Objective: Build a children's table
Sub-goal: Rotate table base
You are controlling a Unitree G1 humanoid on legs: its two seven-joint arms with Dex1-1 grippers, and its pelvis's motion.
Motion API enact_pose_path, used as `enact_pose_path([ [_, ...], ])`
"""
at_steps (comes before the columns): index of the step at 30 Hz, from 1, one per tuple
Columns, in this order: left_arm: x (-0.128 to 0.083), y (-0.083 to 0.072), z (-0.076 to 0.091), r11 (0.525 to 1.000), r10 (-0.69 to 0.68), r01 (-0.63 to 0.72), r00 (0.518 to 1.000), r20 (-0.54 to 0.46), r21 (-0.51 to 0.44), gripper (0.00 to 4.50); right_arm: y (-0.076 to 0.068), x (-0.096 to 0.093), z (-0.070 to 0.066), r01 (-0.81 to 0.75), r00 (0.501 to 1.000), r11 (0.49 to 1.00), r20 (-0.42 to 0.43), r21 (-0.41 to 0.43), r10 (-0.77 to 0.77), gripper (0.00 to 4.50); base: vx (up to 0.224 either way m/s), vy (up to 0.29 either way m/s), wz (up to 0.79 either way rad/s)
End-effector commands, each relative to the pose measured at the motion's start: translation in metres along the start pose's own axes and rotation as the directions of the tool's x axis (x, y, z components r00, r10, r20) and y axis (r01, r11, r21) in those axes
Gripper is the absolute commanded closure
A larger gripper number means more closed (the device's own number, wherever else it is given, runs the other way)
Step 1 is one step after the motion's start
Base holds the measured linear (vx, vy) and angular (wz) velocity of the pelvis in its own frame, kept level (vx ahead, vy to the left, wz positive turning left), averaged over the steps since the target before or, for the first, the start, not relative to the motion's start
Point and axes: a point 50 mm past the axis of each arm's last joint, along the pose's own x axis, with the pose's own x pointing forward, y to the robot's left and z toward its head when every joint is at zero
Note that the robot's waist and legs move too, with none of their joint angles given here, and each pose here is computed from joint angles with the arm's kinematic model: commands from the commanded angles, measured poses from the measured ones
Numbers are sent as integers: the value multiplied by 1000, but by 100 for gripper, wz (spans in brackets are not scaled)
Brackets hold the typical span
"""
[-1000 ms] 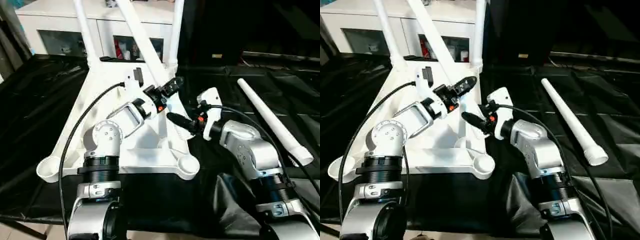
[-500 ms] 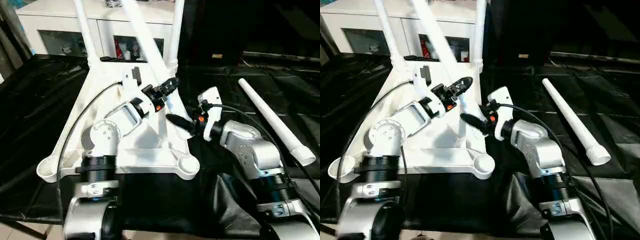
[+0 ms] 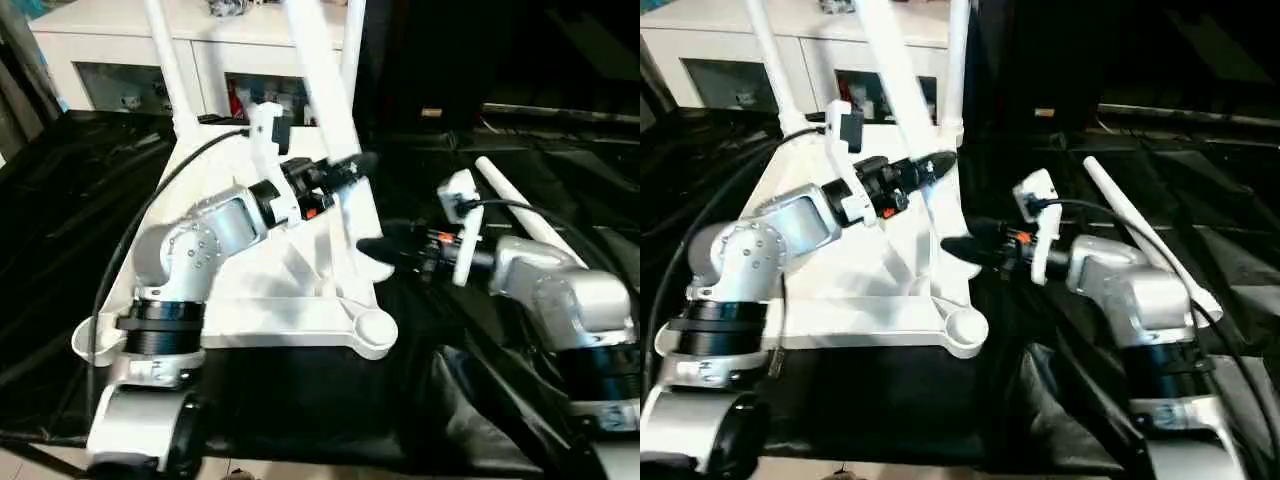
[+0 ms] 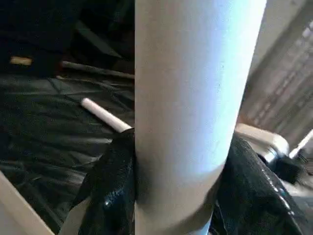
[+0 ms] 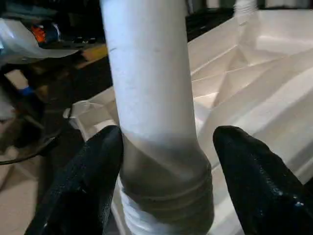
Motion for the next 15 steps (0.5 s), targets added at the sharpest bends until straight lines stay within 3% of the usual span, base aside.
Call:
enact_pose_path([
  [1,1,-8,-5,997,-70,71,996,-55,7,256,-5,-8,16,35,998,999,47,-15,-34,130,0,0,0],
  [8,2,-17,-13,988,-150,154,980,-133,23,257,1,-5,15,-58,998,998,-35,-22,57,130,0,0,0],
  [15,5,-12,-14,992,-114,120,983,-147,33,257,6,-2,16,-126,989,991,-83,-54,121,130,0,0,0],
])
